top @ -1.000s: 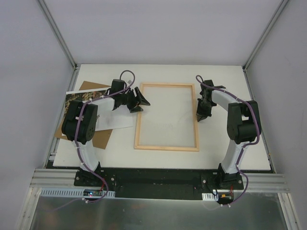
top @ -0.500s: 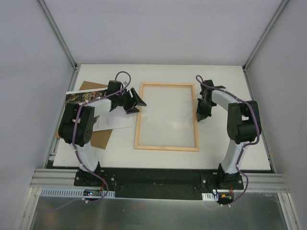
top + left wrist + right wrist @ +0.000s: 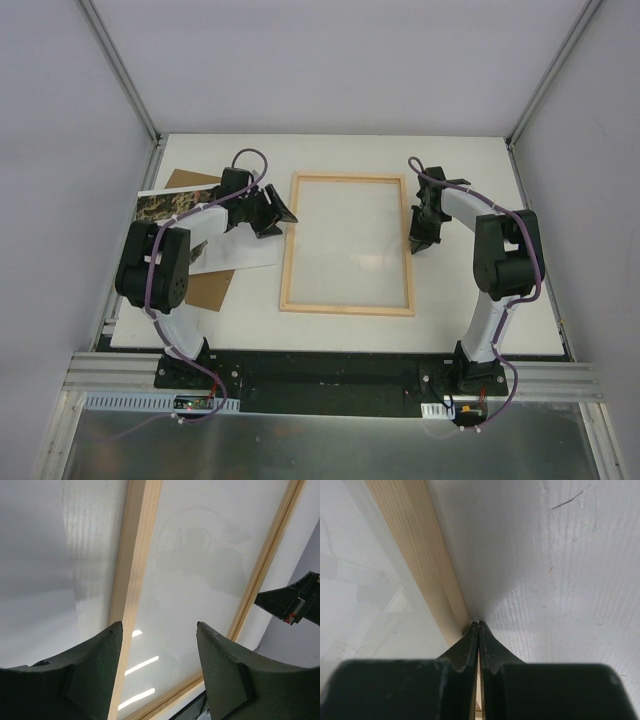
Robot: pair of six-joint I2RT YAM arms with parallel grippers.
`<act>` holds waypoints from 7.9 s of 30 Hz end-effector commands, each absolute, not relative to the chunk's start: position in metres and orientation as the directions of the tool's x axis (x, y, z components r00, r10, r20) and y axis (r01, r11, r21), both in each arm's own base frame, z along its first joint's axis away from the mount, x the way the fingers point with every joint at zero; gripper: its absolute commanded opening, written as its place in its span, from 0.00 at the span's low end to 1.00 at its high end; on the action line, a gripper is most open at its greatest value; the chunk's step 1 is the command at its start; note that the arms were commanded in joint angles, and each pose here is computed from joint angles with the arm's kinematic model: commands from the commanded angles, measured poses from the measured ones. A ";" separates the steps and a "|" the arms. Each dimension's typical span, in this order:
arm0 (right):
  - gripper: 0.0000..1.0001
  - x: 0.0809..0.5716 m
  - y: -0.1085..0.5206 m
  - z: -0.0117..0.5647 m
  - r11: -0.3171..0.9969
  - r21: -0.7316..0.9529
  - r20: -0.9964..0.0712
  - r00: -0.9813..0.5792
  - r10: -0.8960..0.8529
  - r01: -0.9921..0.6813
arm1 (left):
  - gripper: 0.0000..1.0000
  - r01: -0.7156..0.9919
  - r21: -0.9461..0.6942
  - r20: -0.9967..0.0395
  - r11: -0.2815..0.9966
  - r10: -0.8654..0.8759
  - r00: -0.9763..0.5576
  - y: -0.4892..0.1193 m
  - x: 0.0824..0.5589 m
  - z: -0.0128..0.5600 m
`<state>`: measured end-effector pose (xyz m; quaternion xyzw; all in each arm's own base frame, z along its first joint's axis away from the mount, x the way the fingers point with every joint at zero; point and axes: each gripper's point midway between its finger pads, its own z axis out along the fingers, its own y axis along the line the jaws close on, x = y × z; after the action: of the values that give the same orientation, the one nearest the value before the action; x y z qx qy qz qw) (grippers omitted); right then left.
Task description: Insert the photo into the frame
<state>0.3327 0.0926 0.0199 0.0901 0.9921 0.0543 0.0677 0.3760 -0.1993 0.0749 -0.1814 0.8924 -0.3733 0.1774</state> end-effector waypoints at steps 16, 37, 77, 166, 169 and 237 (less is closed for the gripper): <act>0.17 0.353 0.068 0.078 0.960 0.133 -0.346 -0.896 0.279 0.248 | 0.25 -0.203 -0.486 -0.315 0.850 -0.387 -0.867 -0.186 0.383 0.060; 0.18 0.347 0.065 0.128 0.957 0.184 -0.438 -0.852 0.285 0.225 | 0.00 -0.193 -0.373 -0.300 0.907 -0.315 -0.900 -0.203 0.386 0.030; 0.22 0.325 0.073 0.136 0.962 0.204 -0.430 -0.866 0.256 0.184 | 0.20 0.007 -0.477 -0.368 0.879 -0.192 -0.910 -0.306 0.390 0.080; 0.62 0.336 0.477 0.019 0.669 0.731 -0.257 -0.963 0.085 -0.136 | 0.87 -0.792 -0.200 -0.207 0.577 -0.815 -0.542 0.013 0.333 0.019; 0.62 0.336 0.481 0.022 0.651 0.748 -0.248 -0.964 0.091 -0.132 | 0.87 -0.788 -0.204 -0.198 0.581 -0.813 -0.548 0.010 0.334 0.019; 0.01 0.324 0.348 0.346 0.509 0.848 -0.315 -0.914 0.255 -0.150 | 0.74 0.521 0.101 -0.971 0.847 0.199 -0.136 -0.177 0.283 0.349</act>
<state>0.3425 0.3701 0.3107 0.0318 0.8404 0.5017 0.2026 0.2784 -0.1597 0.3319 0.1732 0.7767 -0.1647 0.5827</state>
